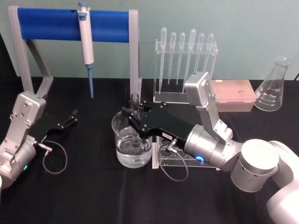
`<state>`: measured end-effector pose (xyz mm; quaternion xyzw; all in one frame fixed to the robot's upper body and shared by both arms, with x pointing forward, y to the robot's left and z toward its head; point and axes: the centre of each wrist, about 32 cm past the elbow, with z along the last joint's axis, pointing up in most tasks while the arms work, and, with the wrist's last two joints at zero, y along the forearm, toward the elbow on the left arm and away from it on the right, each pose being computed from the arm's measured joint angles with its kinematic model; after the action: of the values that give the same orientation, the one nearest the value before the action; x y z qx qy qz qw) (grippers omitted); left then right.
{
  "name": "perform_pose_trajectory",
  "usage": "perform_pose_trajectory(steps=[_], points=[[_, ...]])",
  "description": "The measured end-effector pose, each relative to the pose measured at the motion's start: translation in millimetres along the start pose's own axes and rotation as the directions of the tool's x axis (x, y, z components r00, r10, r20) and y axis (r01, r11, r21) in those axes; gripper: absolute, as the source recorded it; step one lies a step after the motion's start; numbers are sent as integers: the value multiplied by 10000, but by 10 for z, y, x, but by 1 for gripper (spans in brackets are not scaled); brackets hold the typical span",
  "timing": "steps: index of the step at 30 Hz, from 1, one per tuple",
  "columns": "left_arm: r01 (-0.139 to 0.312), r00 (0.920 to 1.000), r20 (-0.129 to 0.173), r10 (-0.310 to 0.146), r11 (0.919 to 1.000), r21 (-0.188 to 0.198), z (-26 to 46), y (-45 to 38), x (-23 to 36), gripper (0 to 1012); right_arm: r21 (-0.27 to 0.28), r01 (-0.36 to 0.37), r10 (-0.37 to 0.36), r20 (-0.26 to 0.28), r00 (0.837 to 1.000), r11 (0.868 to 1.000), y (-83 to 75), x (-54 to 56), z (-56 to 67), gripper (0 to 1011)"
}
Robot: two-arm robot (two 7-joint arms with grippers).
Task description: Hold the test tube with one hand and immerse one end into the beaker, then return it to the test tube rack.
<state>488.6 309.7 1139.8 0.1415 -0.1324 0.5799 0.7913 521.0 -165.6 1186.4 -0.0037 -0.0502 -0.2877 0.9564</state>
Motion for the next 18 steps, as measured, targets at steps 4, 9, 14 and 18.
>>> perform_pose_trajectory(steps=[4,9,14,18], points=[[0,10000,0,0,10000,0,0,0,0,1000,0,0,0,0,10000,10000,0,0,0,228],[0,10000,0,0,10000,0,0,0,0,1000,0,0,0,0,10000,10000,0,0,0,228],[0,10000,1,0,10000,-1,0,0,0,1000,-1,1,-1,0,10000,10000,0,0,0,228],[0,10000,0,0,10000,0,0,0,0,1000,0,0,0,0,10000,10000,0,0,0,228]])
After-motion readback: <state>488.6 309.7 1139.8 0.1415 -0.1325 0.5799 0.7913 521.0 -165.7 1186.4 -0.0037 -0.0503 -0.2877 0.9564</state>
